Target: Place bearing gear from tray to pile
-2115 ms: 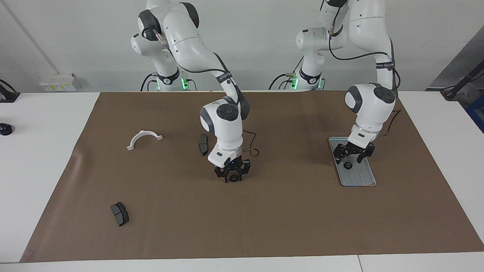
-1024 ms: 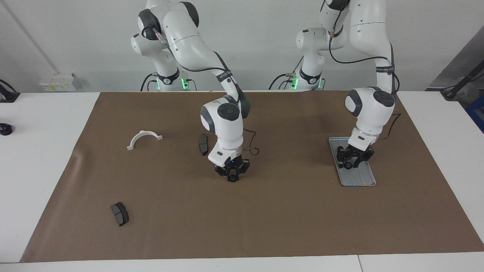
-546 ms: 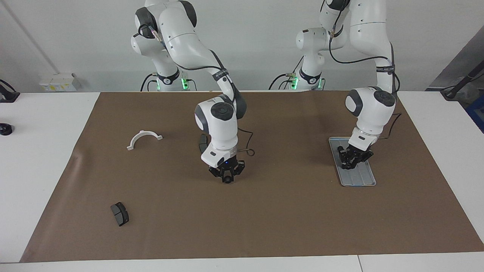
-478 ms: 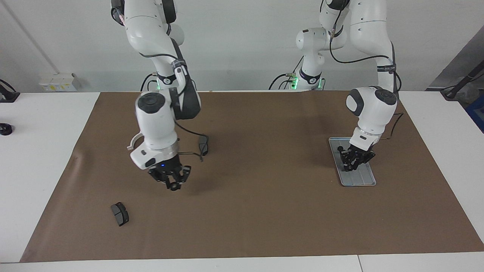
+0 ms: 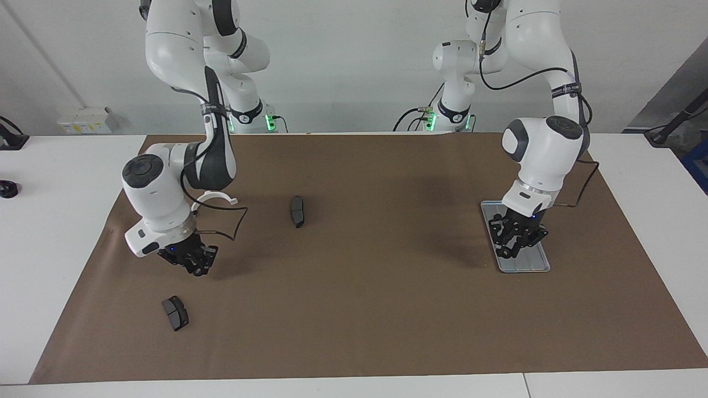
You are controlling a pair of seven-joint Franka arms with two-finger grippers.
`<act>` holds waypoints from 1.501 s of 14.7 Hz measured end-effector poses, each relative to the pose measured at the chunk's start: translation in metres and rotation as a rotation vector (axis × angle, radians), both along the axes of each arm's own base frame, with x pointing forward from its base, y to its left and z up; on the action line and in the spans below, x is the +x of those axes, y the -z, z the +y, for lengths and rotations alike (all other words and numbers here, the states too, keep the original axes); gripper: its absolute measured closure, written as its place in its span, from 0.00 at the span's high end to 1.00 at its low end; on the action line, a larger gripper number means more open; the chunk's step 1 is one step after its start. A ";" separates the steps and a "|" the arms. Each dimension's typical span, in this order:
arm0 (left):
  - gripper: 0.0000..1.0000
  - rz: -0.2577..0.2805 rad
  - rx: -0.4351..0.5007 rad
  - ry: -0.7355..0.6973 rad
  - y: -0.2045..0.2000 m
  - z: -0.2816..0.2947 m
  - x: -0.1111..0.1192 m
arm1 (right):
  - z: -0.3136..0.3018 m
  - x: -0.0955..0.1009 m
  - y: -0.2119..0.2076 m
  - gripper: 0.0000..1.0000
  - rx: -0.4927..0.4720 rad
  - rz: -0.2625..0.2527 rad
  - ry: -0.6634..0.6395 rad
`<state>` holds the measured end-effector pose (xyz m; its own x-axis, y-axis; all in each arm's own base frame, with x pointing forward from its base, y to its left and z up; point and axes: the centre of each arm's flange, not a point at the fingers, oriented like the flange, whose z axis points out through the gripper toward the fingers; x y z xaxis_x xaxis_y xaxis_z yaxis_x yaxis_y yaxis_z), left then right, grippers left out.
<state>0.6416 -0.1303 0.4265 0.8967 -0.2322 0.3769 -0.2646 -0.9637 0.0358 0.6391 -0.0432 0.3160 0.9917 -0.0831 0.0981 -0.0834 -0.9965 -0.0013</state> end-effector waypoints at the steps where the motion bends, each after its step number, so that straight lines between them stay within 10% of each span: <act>1: 0.35 -0.005 -0.002 0.026 -0.001 -0.018 0.000 | -0.003 -0.011 0.010 0.35 0.003 -0.015 -0.001; 6: 0.35 -0.022 -0.026 0.203 0.009 -0.155 -0.037 | 0.001 -0.039 0.028 0.39 0.003 -0.045 -0.002; 12: 0.35 -0.024 -0.055 0.273 0.065 -0.242 -0.059 | 0.005 -0.033 -0.004 1.00 0.007 -0.086 -0.009; 22: 0.35 -0.064 -0.078 0.329 0.120 -0.296 -0.062 | 0.094 0.003 -0.140 1.00 0.052 -0.100 -0.039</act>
